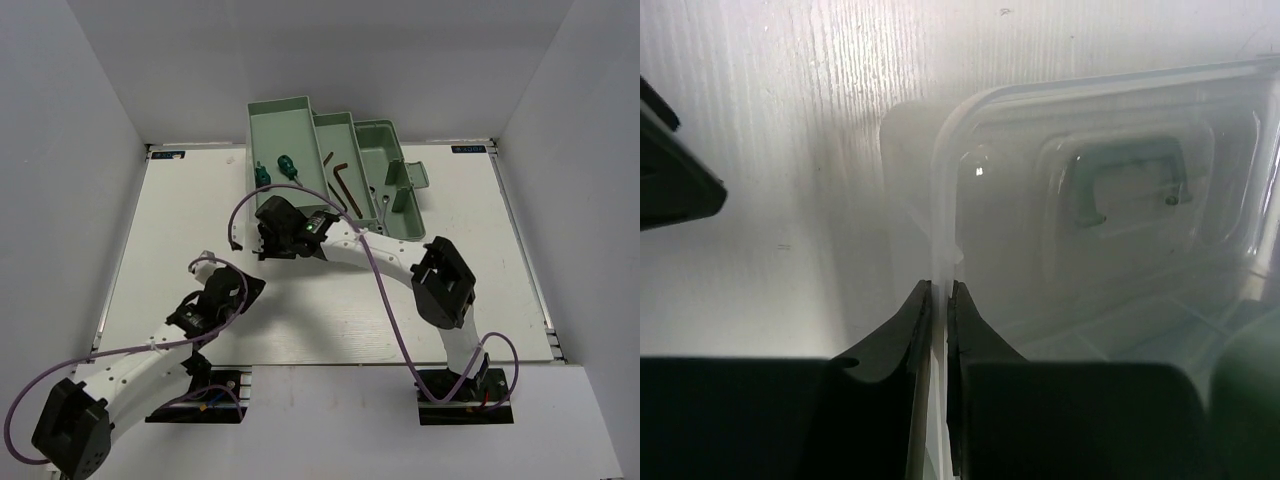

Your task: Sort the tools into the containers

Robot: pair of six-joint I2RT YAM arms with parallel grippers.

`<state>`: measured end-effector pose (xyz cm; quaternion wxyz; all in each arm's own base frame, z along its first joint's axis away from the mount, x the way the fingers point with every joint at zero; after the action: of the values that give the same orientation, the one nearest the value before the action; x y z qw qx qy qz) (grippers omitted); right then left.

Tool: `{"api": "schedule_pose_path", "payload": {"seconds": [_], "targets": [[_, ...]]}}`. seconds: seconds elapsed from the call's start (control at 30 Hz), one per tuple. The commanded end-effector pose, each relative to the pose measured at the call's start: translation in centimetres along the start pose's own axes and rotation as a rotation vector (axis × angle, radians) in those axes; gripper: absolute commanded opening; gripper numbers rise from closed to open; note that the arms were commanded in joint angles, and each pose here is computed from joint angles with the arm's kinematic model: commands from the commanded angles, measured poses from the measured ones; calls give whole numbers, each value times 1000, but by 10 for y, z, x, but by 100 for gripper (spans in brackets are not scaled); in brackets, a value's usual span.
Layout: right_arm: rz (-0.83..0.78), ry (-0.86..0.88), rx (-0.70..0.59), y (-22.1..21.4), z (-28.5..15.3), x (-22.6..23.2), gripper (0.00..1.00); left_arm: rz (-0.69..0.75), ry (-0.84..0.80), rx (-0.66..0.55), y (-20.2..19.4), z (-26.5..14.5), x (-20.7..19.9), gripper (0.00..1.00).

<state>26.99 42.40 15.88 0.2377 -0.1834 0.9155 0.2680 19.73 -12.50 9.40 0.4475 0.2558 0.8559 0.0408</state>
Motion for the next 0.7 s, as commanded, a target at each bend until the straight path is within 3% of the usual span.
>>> {"api": "schedule_pose_path", "payload": {"seconds": [0.0, 0.2, 0.4, 0.5, 0.57, 0.67], "targets": [[25, -289, -215, 67, -94, -73, 0, -79, -39, -6, -2, 15, -3, 45], [37, -291, -215, 65, -100, -74, 0, -105, -38, -50, 1, 35, -3, 16], [47, -252, -226, 65, -102, -64, 0, -143, -99, -130, 15, 61, -21, 16], [59, -231, -234, 63, -103, -59, 0, -152, -123, -127, 16, 78, -28, 20], [63, -207, -225, 60, -98, -52, 0, -162, -121, -125, 16, 90, -24, 31], [73, -184, -220, 56, -96, -45, 0, -168, -302, -119, 27, 98, -58, 48]]}}
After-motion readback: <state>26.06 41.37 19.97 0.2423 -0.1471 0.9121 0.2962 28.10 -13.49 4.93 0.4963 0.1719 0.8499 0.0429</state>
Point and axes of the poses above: each gripper's point midway between its finger pads, its own z axis out along the fingers, its own x axis along the line the jaws close on, y = z × x, the point moved 4 cm from there along -z, back along the fingers, and after that the axes turned 12 degrees about -z, right-handed, at the moved point
